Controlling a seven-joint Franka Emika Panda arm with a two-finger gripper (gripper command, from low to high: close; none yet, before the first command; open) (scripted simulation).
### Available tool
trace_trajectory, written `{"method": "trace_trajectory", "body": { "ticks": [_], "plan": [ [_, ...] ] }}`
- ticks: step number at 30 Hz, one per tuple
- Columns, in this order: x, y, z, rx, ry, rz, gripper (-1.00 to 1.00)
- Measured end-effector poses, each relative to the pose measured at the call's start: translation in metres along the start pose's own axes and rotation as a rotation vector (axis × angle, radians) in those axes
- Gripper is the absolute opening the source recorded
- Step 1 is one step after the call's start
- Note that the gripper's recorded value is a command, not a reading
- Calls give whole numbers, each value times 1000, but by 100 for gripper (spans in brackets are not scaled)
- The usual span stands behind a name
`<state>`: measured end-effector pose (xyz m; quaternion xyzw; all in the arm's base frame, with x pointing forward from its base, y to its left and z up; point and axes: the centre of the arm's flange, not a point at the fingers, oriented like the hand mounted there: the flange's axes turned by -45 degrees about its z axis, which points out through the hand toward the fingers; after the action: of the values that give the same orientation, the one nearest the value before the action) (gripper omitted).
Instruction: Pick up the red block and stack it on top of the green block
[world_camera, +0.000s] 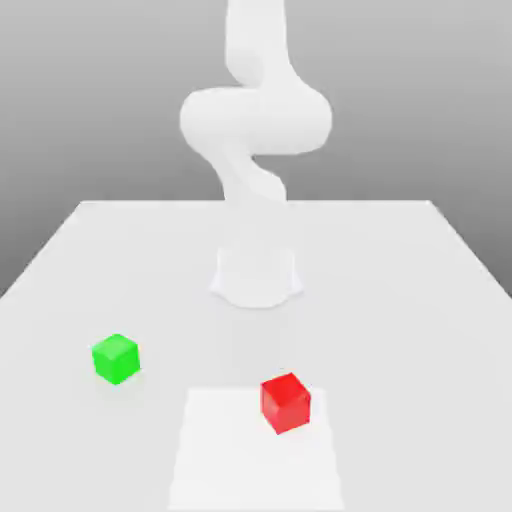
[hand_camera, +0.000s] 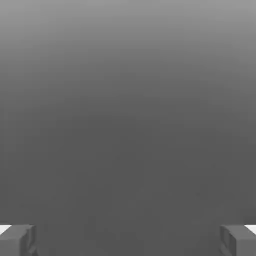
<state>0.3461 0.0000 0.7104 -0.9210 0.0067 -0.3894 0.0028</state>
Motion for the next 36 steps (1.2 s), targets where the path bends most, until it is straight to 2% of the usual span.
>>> {"method": "trace_trajectory", "body": {
  "ticks": [4, 5, 12, 14, 19, 22, 24, 29, 32, 34, 36],
  "plan": [
    [-30, -36, 98, -66, -144, -145, 0],
    [-30, -36, 98, -66, -144, -145, 0],
    [-100, -48, 218, -85, -352, -286, 0],
    [-110, -48, 230, -82, -378, -299, 0],
    [-179, -41, 294, -43, -526, -365, 0],
    [-191, -40, 303, -33, -550, -374, 0],
    [-232, -36, 327, 10, -623, -400, 0],
    [-232, -36, 327, 10, -623, -400, 0],
    [-314, -35, 352, 127, -740, -440, 0],
    [-314, -35, 352, 127, -740, -440, 0],
    [-339, -36, 358, 168, -770, -454, 0]
  ]
}}
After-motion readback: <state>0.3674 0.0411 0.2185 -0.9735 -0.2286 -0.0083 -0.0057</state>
